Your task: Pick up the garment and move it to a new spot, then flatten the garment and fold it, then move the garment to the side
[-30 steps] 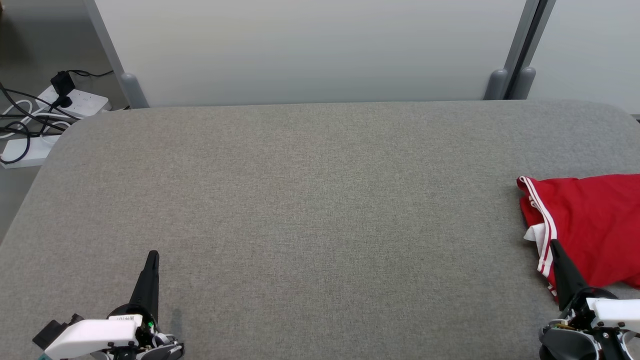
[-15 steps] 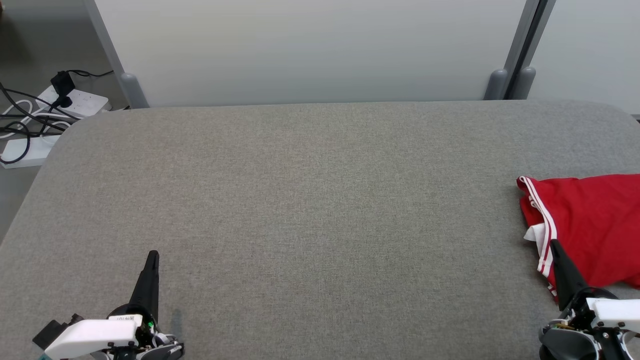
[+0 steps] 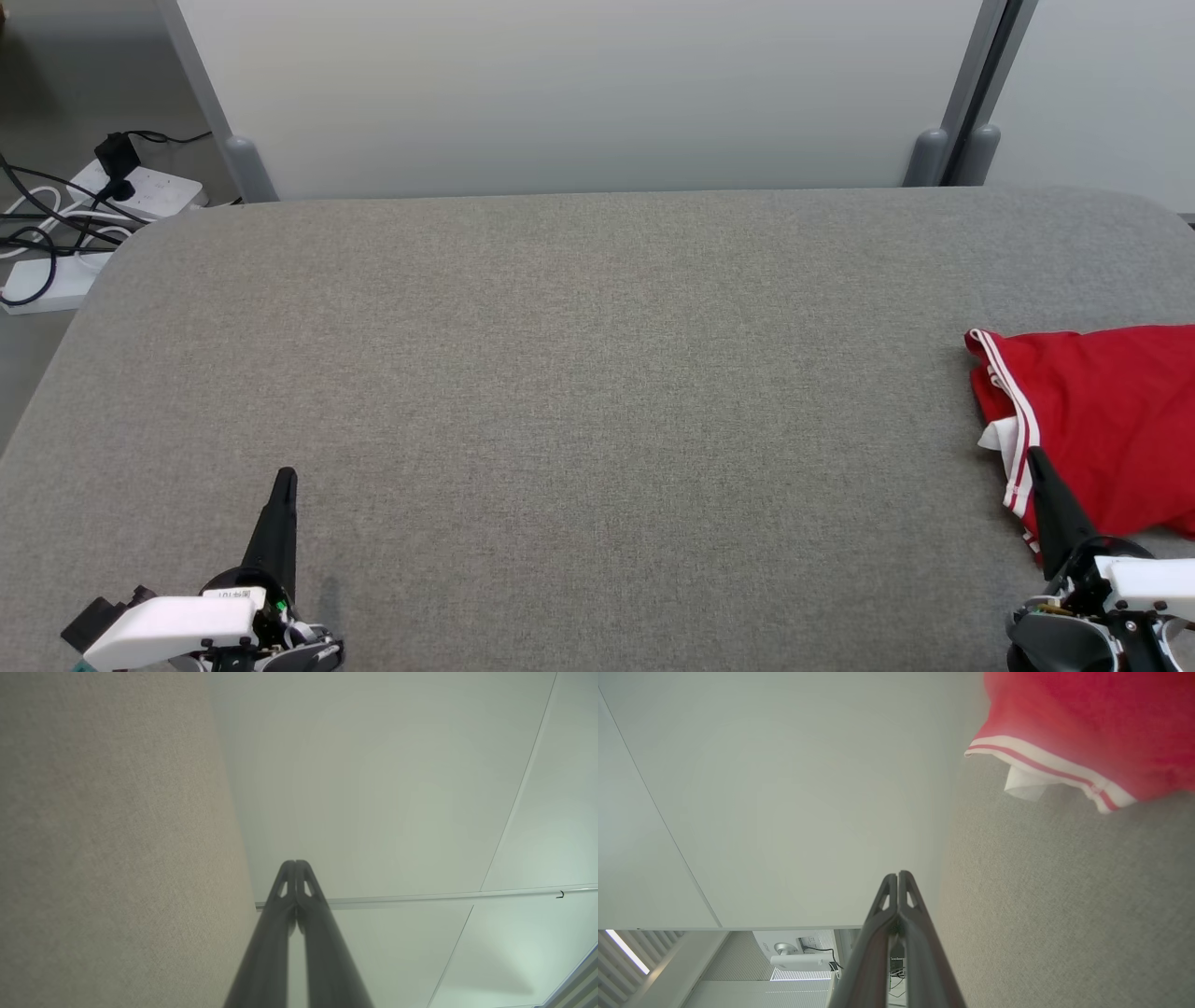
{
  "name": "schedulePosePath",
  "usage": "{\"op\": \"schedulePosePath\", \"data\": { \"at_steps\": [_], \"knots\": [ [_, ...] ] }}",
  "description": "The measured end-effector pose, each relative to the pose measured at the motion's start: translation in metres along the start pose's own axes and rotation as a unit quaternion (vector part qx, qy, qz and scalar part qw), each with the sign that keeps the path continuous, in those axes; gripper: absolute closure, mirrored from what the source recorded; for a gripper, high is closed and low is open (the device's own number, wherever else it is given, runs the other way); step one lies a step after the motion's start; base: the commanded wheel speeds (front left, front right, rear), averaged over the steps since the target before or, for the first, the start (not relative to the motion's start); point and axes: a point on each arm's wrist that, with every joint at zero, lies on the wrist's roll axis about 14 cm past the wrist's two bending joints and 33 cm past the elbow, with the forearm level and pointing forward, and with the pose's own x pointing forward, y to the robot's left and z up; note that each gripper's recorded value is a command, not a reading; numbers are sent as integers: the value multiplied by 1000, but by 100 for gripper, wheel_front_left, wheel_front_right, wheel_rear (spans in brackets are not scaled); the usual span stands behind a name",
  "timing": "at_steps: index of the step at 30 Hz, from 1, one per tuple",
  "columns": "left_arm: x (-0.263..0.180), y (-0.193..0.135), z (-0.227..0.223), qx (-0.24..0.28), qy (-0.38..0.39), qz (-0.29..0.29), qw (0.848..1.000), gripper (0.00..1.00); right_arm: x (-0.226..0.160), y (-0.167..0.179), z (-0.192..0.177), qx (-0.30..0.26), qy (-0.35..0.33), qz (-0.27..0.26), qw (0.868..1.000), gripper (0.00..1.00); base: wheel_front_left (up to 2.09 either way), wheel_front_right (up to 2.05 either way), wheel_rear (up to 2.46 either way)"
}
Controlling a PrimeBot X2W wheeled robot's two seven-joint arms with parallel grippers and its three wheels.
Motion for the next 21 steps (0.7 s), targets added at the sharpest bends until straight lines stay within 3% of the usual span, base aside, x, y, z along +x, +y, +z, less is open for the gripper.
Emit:
{"op": "schedulePosePath", "data": {
  "at_steps": [21],
  "knots": [
    [0, 0, 0, 0, 0, 0, 1000, 100, 0, 0, 0, 0, 0, 0, 1000, 100, 0, 0, 0]
  ]
}}
